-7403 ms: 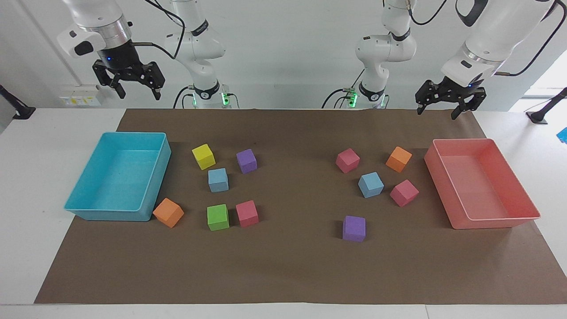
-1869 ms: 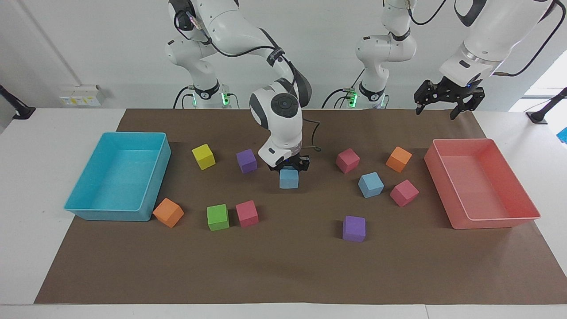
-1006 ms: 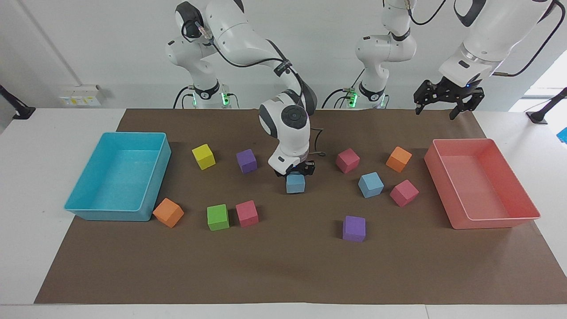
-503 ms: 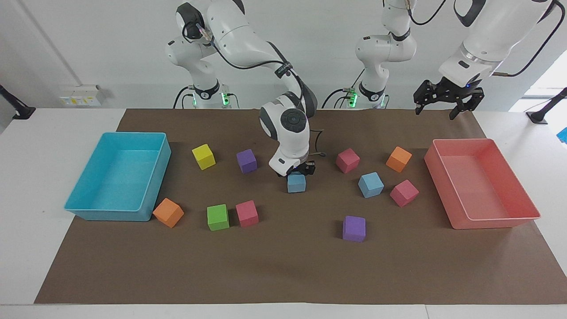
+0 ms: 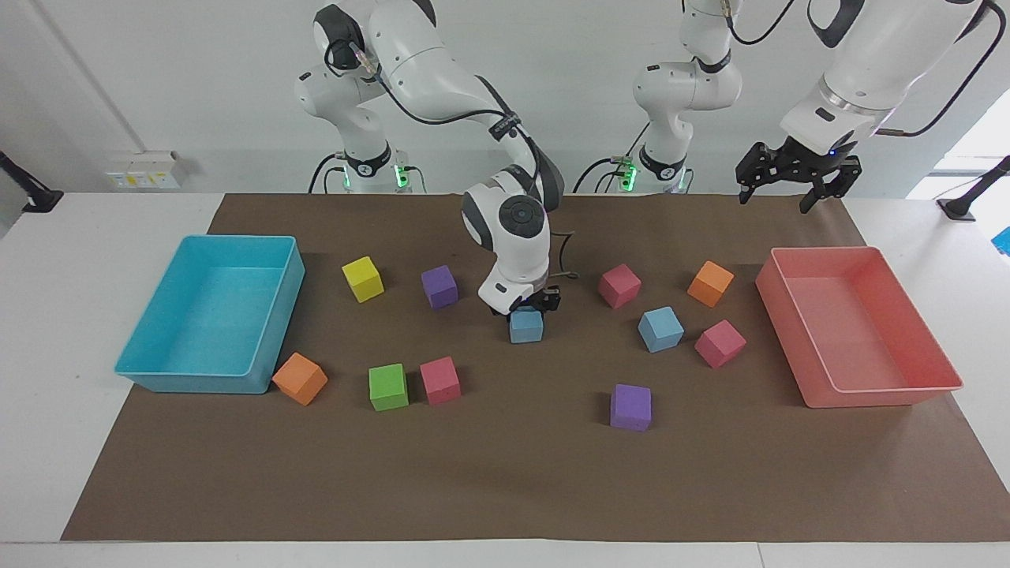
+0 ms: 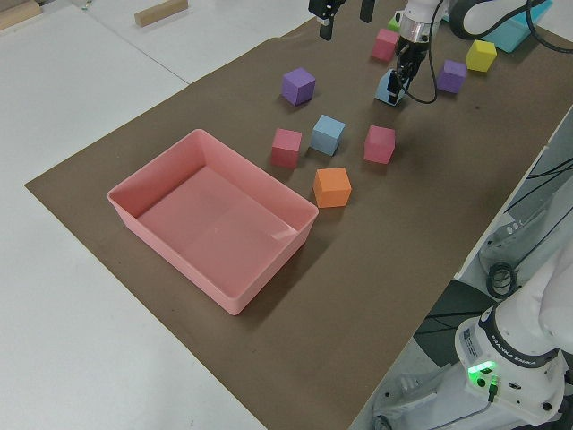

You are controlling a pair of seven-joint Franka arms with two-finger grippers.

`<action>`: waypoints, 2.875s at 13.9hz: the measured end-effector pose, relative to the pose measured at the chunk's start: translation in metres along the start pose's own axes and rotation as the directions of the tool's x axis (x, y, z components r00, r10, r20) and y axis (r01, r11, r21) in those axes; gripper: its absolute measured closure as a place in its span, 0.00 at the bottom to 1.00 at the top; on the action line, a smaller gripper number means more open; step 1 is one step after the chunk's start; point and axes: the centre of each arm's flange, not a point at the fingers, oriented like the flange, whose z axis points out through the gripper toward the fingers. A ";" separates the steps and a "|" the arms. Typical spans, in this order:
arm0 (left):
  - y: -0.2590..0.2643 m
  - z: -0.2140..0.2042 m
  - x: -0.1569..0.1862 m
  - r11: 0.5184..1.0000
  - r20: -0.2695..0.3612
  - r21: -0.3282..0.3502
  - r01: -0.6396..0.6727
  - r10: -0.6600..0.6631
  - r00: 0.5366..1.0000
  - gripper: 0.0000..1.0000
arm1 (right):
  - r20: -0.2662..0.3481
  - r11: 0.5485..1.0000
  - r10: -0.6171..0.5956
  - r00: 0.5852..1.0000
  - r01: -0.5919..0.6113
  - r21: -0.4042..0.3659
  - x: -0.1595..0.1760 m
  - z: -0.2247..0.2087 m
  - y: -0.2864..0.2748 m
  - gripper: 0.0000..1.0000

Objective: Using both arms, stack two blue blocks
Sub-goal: 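Set the light-blue cube down at center and open the right gripper, then reach the left gripper toward the other light-blue cube while the right gripper hovers, then lower the left gripper onto the second light-blue cube and grasp it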

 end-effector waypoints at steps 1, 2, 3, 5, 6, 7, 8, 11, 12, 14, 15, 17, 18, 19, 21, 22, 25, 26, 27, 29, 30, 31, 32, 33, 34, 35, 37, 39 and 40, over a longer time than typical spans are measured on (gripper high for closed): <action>0.000 0.000 0.000 1.000 0.000 0.000 0.000 0.000 1.000 0.00 | -0.008 1.000 0.002 1.000 -0.002 0.004 0.002 -0.003 0.001 0.06; 0.000 0.000 0.000 1.000 0.000 0.000 0.000 0.000 1.000 0.00 | -0.024 1.000 0.006 1.000 -0.006 0.012 0.005 -0.010 0.003 0.00; 0.000 0.000 0.000 1.000 0.000 0.000 0.000 0.000 1.000 0.00 | -0.041 1.000 0.013 0.999 -0.012 0.022 0.008 -0.021 0.006 0.00; 0.001 0.001 0.000 1.000 0.000 0.000 -0.001 0.001 1.000 0.00 | -0.081 0.998 0.034 0.996 -0.030 0.049 0.014 -0.055 0.019 0.00; 0.001 0.001 0.001 1.000 -0.004 0.000 -0.002 0.002 1.000 0.00 | -0.100 0.997 0.045 0.994 -0.039 0.064 0.016 -0.073 0.026 0.00; 0.001 0.001 0.002 1.000 -0.012 0.001 -0.002 0.002 1.000 0.00 | -0.113 0.996 0.056 0.992 -0.047 0.076 0.017 -0.091 0.034 0.00; 0.001 0.001 0.003 1.000 -0.016 0.002 -0.002 0.002 1.000 0.00 | -0.117 0.995 0.059 0.991 -0.050 0.082 0.017 -0.106 0.044 0.00; 0.001 0.001 0.004 1.000 -0.028 0.003 -0.002 0.002 1.000 0.00 | -0.085 0.985 0.040 0.996 -0.025 0.174 0.021 -0.136 0.081 0.00; 0.001 0.001 0.004 1.000 -0.029 0.003 -0.002 0.002 1.000 0.00 | -0.077 0.977 0.022 0.997 -0.005 0.215 0.023 -0.140 0.095 0.00; 0.001 0.001 0.005 1.000 -0.034 0.004 -0.002 0.002 0.999 0.00 | -0.067 0.961 -0.015 0.998 0.033 0.275 0.026 -0.136 0.117 0.00; 0.000 0.002 0.007 1.000 -0.047 0.005 0.000 0.000 0.999 0.00 | -0.063 0.949 -0.036 0.997 0.054 0.311 0.028 -0.133 0.124 0.00; -0.001 0.011 0.012 1.000 -0.068 0.006 0.026 -0.025 0.997 0.00 | -0.053 0.910 -0.063 0.997 0.079 0.408 0.028 -0.123 0.133 0.00; -0.001 0.021 0.017 0.999 -0.080 0.005 0.045 -0.045 0.996 0.00 | -0.054 0.887 -0.081 0.995 0.097 0.451 0.028 -0.116 0.140 0.00; 0.001 0.033 0.021 0.998 -0.093 0.004 0.061 -0.060 0.994 0.00 | -0.058 0.869 -0.098 0.994 0.114 0.482 0.027 -0.108 0.147 0.00; 0.006 0.058 0.031 0.996 -0.117 0.001 0.092 -0.091 0.989 0.00 | -0.065 0.834 -0.115 0.991 0.132 0.536 0.026 -0.092 0.158 0.05; 0.009 0.069 0.035 0.994 -0.131 -0.002 0.110 -0.109 0.985 0.00 | -0.079 0.812 -0.124 0.989 0.147 0.565 0.025 -0.084 0.163 0.16; 0.020 0.103 0.052 0.984 -0.155 -0.017 0.176 -0.176 0.972 0.00 | -0.107 0.772 -0.125 0.986 0.164 0.614 0.021 -0.056 0.181 0.54; 0.024 0.115 0.060 0.981 -0.156 -0.023 0.194 -0.195 0.968 0.00 | -0.100 0.767 -0.116 0.988 0.153 0.623 0.019 -0.049 0.184 0.64; 0.028 0.127 0.067 0.977 -0.156 -0.028 0.213 -0.214 0.964 0.00 | -0.091 0.760 -0.095 0.991 0.131 0.636 0.018 -0.043 0.184 0.76; 0.036 0.152 0.081 0.966 -0.145 -0.038 0.254 -0.257 0.956 0.00 | -0.077 0.747 -0.049 0.996 0.088 0.659 0.018 -0.030 0.183 0.96; 0.042 0.167 0.088 0.961 -0.136 -0.040 0.274 -0.277 0.951 0.00 | -0.067 0.742 -0.032 0.997 0.068 0.666 0.018 -0.022 0.183 0.99; 0.048 0.183 0.095 0.955 -0.130 -0.042 0.295 -0.298 0.946 0.00 | -0.055 0.738 -0.018 0.998 0.050 0.673 0.019 -0.014 0.183 0.99; 0.052 0.200 0.102 0.949 -0.123 -0.044 0.313 -0.316 0.941 0.00 | -0.040 0.734 -0.008 0.999 0.033 0.678 0.019 -0.006 0.182 0.99; 0.054 0.215 0.107 0.944 -0.113 -0.044 0.327 -0.330 0.937 0.00 | -0.028 0.732 -0.002 1.000 0.021 0.681 0.019 0.002 0.182 0.99; 0.053 0.227 0.111 0.942 -0.100 -0.042 0.334 -0.337 0.936 0.00 | -0.019 0.733 0.000 1.000 0.013 0.681 0.019 0.008 0.181 0.99; 0.052 0.238 0.113 0.940 -0.086 -0.039 0.338 -0.340 0.936 0.00 | -0.013 0.734 0.001 1.000 0.008 0.679 0.019 0.012 0.181 0.99; 0.054 0.255 0.113 0.941 -0.079 -0.037 0.337 -0.339 0.938 0.00 | -0.010 0.735 0.001 1.000 0.006 0.678 0.018 0.014 0.181 0.99; 0.058 0.271 0.107 0.943 -0.072 -0.034 0.331 -0.333 0.940 0.00 | -0.011 0.736 0.003 1.000 0.005 0.677 0.019 0.014 0.181 0.99; 0.063 0.279 0.104 0.945 -0.062 -0.030 0.326 -0.327 0.943 0.00 | -0.011 0.736 0.003 1.000 0.005 0.677 0.019 0.014 0.181 0.99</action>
